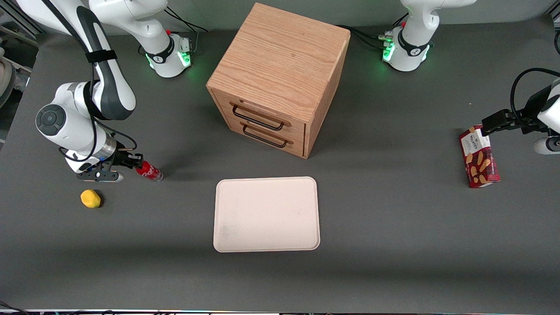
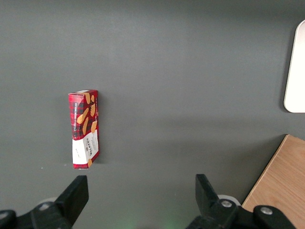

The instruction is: Place coke bottle on tray

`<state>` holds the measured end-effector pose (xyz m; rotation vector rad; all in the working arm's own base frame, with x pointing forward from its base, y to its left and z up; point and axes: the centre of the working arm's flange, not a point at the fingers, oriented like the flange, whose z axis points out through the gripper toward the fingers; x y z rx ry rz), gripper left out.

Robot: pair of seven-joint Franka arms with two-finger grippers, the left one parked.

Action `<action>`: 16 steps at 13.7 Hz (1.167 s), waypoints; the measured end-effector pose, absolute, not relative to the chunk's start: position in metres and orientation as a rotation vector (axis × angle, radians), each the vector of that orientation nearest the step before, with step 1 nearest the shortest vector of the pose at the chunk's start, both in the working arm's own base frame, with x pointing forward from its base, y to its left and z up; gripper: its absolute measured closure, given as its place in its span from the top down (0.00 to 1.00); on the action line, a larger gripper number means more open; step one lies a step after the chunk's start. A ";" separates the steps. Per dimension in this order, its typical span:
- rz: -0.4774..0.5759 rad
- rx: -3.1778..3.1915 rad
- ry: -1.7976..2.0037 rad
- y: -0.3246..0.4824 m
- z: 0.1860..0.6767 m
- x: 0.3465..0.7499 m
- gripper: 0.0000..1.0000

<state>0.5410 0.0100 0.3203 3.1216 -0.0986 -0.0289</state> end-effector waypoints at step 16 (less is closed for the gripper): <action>-0.035 3.118 0.109 0.101 0.543 0.679 0.31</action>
